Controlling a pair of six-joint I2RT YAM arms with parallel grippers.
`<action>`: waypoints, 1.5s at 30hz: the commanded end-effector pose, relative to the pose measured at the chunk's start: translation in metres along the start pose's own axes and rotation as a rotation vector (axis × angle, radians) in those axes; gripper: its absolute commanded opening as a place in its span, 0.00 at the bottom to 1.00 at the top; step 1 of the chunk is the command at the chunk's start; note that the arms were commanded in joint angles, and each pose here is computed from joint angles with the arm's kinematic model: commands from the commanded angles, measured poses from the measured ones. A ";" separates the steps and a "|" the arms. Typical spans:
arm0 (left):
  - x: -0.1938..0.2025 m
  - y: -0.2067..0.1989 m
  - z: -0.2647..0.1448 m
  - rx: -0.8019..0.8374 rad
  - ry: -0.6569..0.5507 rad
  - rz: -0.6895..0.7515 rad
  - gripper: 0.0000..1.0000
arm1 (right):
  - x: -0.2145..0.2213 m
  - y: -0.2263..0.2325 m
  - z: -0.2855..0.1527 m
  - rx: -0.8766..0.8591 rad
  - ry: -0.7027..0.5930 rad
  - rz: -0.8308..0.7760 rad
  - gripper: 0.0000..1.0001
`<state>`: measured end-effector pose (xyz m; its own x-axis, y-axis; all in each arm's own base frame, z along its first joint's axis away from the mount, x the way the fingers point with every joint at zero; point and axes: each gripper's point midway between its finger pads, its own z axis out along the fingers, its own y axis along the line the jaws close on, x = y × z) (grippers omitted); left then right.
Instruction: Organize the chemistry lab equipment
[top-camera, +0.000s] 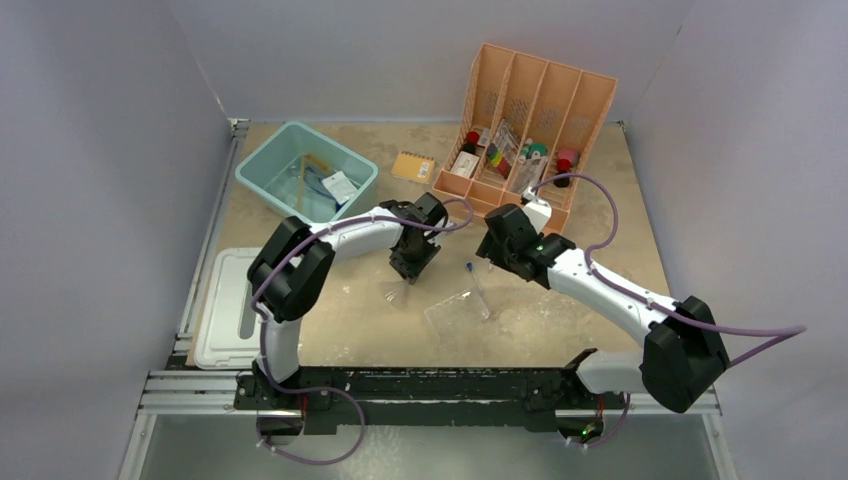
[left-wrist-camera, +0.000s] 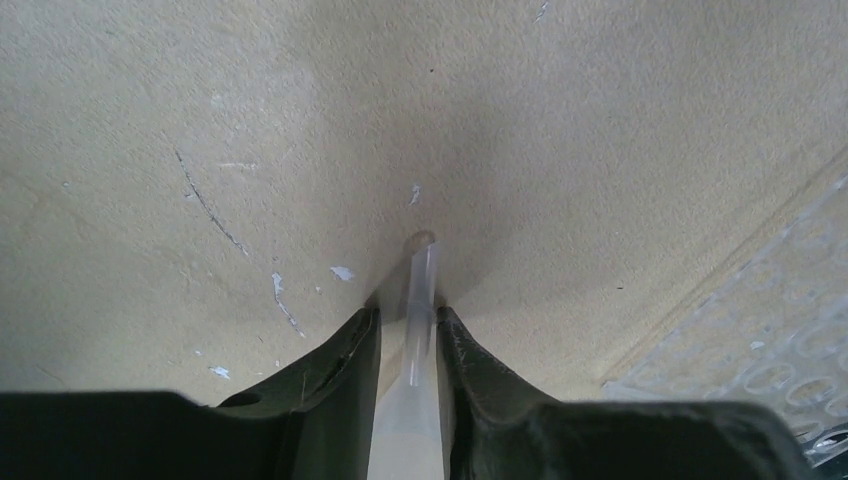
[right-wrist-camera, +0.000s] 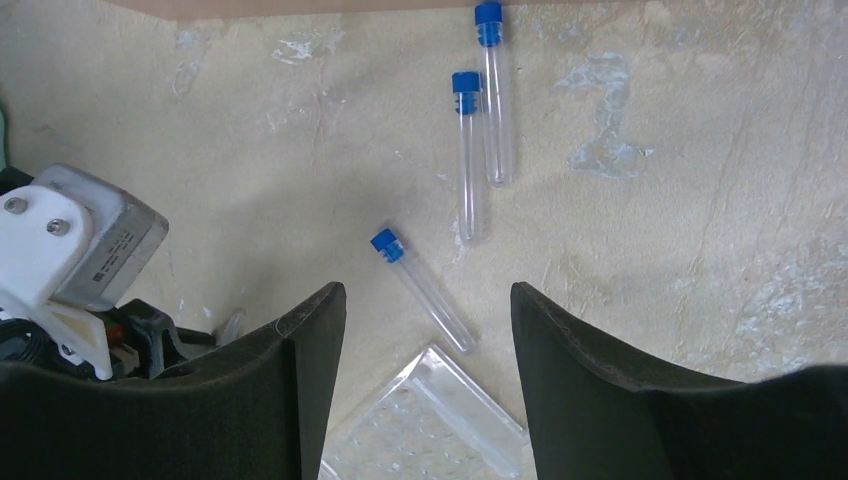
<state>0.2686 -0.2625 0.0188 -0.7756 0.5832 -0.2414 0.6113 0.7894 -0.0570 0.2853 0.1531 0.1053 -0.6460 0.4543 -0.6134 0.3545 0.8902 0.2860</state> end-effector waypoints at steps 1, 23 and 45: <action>-0.005 0.003 -0.004 -0.056 0.013 0.038 0.23 | -0.018 -0.006 -0.006 0.018 -0.068 0.008 0.64; -0.110 0.057 -0.148 -0.257 -0.445 -0.280 0.00 | -0.027 -0.004 -0.009 -0.010 -0.096 -0.018 0.64; -0.035 0.277 -0.270 -0.564 -0.849 -1.218 0.00 | -0.031 0.014 0.002 -0.046 -0.090 -0.054 0.63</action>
<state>0.4173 -0.0299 0.2870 -0.3678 -0.4466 -0.8156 -0.5028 0.8334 -0.2295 0.2987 0.1465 0.1127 -0.6275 0.4013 -0.6672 0.3051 0.9151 0.2635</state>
